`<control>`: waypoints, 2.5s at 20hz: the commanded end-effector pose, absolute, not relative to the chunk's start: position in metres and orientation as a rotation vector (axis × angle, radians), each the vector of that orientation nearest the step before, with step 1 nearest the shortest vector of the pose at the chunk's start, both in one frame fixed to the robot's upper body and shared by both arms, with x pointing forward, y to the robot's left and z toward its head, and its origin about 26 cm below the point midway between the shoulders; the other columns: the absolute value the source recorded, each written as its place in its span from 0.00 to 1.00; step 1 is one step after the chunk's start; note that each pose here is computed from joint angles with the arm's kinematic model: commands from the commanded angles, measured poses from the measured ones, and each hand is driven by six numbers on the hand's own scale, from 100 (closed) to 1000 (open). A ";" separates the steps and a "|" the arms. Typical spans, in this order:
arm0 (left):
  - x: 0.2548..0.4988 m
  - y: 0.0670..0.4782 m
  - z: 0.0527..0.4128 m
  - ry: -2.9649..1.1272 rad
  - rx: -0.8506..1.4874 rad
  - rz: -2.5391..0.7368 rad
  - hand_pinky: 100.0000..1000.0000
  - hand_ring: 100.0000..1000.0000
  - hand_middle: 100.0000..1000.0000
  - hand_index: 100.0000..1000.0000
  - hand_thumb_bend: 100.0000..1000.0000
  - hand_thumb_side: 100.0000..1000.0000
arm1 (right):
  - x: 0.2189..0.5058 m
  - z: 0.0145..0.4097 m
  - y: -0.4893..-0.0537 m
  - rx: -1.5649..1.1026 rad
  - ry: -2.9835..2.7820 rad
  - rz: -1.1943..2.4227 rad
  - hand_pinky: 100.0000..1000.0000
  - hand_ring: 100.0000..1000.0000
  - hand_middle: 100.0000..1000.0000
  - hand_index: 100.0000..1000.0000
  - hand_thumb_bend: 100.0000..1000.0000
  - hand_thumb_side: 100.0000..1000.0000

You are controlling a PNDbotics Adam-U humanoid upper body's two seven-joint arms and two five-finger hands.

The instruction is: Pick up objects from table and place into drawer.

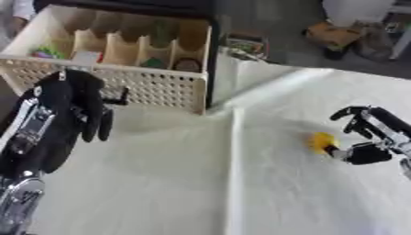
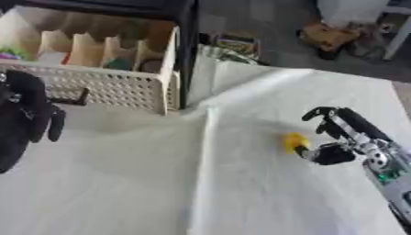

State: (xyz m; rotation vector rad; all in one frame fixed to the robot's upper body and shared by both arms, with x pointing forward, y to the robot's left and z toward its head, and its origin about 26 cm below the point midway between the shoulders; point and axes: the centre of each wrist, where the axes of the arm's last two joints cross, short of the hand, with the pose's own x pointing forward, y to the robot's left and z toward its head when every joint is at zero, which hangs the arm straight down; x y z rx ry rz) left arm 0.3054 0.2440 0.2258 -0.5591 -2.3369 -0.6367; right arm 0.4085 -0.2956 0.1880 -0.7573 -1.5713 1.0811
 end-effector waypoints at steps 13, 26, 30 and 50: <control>0.305 0.240 0.232 -2.347 -0.547 -0.661 0.17 0.12 0.31 0.63 0.00 0.52 | 0.416 0.203 -0.309 -0.609 -1.446 1.132 0.68 0.62 0.11 0.73 0.00 0.00; 0.305 0.239 0.231 -2.342 -0.545 -0.660 0.17 0.12 0.31 0.62 0.00 0.51 | 0.416 0.209 -0.314 -0.515 -1.403 1.085 0.68 0.63 0.15 0.77 0.00 0.00; 0.305 0.239 0.231 -2.343 -0.546 -0.657 0.17 0.12 0.31 0.62 0.00 0.51 | 0.415 0.209 -0.315 -0.526 -1.402 1.078 0.69 0.64 0.15 0.82 0.11 0.00; 0.305 0.240 0.231 -2.336 -0.553 -0.643 0.17 0.12 0.31 0.62 0.00 0.52 | 0.412 0.212 -0.317 -0.651 -1.383 1.188 0.68 0.63 0.11 0.69 0.18 0.00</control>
